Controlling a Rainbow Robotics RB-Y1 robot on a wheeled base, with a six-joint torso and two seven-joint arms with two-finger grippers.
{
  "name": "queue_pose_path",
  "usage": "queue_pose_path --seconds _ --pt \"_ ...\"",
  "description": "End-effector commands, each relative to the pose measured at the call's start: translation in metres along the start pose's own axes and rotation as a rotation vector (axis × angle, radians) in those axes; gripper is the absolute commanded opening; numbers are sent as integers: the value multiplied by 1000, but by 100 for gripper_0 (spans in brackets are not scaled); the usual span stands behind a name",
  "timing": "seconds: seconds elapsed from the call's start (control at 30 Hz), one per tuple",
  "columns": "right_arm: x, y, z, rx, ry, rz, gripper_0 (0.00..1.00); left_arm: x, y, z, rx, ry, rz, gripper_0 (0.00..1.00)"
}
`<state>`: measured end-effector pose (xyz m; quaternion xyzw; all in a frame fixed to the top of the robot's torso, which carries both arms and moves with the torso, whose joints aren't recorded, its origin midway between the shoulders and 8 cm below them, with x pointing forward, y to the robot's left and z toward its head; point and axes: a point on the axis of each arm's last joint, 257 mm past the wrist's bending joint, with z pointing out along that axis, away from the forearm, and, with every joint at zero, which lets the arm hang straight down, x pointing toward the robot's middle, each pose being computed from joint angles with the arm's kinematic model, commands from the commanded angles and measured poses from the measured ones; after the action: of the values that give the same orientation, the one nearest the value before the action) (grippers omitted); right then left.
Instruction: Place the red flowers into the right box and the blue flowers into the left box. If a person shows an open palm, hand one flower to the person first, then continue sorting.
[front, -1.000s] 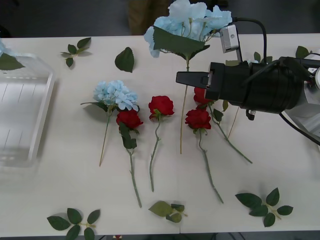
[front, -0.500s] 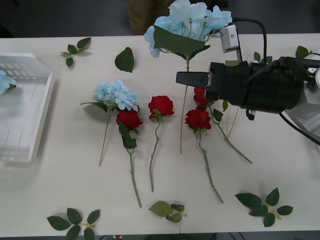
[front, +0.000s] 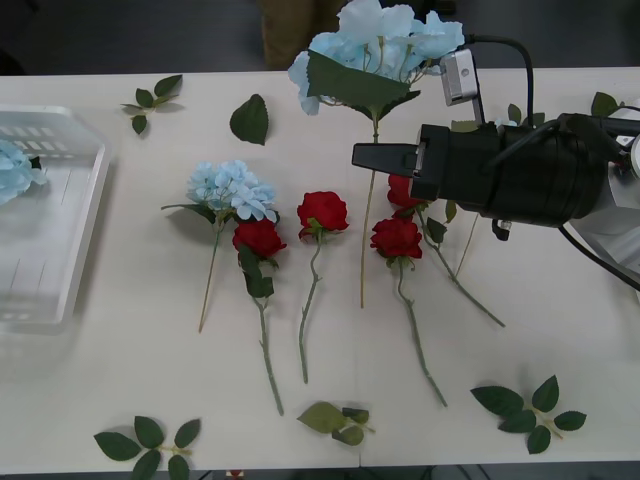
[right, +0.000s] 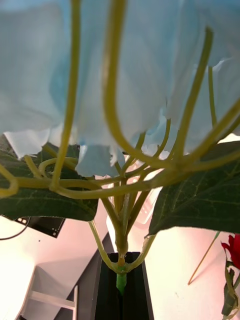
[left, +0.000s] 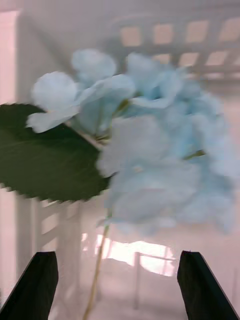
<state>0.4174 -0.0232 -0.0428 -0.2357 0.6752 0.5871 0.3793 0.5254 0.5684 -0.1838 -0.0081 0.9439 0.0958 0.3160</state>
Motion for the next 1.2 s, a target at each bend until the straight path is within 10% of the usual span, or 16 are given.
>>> queue_pose_path --seconds 0.03,0.33,0.67,1.2 --pt "-21 16 1 -25 -18 -32 0 -30 -98 -26 248 -55 144 74" --pt "-23 16 1 -24 -28 -33 0 -60 -279 -112 945 -347 410 91" --pt "-24 15 0 -24 -32 -29 0 -24 -367 -217 1587 -405 331 92" --pt "-57 -4 -18 72 -112 -127 0 -21 -457 -263 1879 -477 207 92"
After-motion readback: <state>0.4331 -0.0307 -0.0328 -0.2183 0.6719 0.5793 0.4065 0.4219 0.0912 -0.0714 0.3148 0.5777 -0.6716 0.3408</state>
